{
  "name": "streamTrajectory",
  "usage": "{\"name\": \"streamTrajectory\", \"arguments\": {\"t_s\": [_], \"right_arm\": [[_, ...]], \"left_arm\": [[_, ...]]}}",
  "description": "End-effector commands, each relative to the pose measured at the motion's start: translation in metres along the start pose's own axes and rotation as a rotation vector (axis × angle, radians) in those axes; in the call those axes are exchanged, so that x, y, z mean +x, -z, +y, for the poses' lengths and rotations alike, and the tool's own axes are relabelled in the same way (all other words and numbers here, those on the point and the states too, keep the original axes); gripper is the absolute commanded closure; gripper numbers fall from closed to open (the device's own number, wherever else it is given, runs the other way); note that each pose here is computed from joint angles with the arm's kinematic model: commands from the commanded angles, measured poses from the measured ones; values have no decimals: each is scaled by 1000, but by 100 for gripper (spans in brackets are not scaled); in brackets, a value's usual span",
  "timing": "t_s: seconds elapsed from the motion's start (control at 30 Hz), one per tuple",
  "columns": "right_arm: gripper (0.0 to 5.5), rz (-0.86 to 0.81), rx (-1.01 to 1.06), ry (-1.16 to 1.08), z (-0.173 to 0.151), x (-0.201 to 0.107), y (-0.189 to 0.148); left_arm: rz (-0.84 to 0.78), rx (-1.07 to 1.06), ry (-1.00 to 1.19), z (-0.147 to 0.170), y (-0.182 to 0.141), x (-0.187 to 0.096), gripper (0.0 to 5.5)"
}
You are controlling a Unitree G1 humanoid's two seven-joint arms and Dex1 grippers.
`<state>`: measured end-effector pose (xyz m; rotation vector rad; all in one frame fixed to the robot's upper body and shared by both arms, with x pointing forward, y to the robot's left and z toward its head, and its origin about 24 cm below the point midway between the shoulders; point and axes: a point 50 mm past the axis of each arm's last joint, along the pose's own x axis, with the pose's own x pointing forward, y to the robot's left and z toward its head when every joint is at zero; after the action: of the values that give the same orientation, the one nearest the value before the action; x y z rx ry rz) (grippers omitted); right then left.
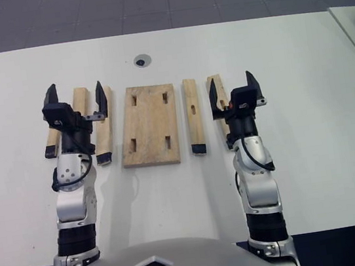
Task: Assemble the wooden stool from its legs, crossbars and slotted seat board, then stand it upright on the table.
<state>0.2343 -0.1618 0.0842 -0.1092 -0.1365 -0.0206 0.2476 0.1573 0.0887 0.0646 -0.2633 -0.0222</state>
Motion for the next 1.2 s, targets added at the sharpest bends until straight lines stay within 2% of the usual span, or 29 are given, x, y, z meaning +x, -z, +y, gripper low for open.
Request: {"name": "streamTrajectory", "arguments": {"t_s": [0.03, 0.1, 0.33, 0.37, 0.47, 0.5, 0.63, 0.83, 1.2], "right_arm": [[32, 0, -3, 3, -1, 1, 0], [13, 3, -1, 4, -1, 1, 1], [13, 7, 2, 6, -1, 1, 2], [28, 6, 2, 7, -2, 1, 2], [71, 7, -3, 19, -7, 0, 2], [51, 21, -4, 33, -11, -2, 3], [10, 106, -10, 81, -30, -17, 11], [10, 291, 65, 138, -53, -39, 30], [186, 484, 40, 80, -50, -52, 55]], "left_arm": [[20, 8, 10, -3, 3, -5, 10], [24, 6, 13, -4, 4, -6, 10], [20, 6, 20, -5, 4, -4, 10], [16, 5, 21, -5, 4, -3, 10], [10, 3, 23, -5, 3, -2, 56], [9, 4, 21, -5, 3, -2, 74], [26, 9, 10, -2, 5, -7, 16], [37, 9, 13, -2, 5, -10, 11], [57, 8, 14, -1, 9, -11, 10]]}}
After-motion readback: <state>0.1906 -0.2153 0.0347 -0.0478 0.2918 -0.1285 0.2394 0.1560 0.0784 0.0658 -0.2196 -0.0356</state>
